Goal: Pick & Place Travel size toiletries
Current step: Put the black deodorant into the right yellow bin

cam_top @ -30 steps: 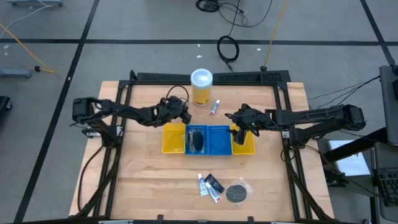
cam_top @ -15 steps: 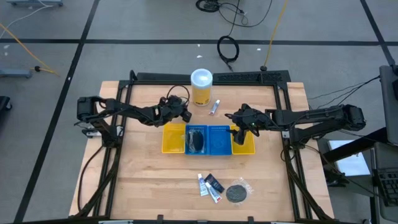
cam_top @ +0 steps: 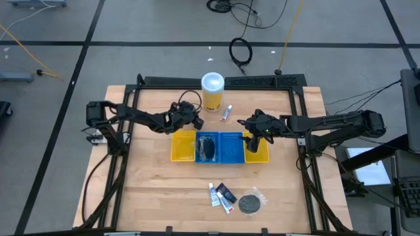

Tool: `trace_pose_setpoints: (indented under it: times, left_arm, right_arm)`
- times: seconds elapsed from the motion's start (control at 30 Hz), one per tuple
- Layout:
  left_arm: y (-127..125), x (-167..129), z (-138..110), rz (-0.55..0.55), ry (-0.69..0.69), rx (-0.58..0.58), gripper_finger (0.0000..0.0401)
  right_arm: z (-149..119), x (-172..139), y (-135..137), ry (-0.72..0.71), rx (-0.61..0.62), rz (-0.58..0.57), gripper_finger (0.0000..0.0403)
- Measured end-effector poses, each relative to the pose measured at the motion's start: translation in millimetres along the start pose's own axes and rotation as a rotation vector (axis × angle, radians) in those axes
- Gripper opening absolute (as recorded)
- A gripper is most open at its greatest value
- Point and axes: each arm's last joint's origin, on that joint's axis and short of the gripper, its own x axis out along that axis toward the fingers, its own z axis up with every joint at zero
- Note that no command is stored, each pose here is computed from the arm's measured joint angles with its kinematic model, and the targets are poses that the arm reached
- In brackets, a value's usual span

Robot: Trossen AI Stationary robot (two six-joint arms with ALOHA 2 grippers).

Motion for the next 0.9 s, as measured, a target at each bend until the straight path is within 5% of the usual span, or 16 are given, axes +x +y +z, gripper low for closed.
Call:
trace_pose_setpoints:
  times: [0.13,0.57,0.9]
  left_arm:
    - [-0.7,0.0,0.8,-0.023,0.001,0.008,0.0117]
    - [-1.0,-2.1,3.1,-0.048,0.001,0.053,0.0117]
    - [-4.2,-26.9,27.5,-0.127,-0.076,0.052,0.0117]
  right_arm:
    - [0.0,0.0,0.0,0.000,0.000,0.000,0.0293]
    - [0.0,0.0,0.0,0.000,0.000,0.000,0.0293]
    - [-0.1,0.0,0.0,0.001,0.000,0.000,0.0293]
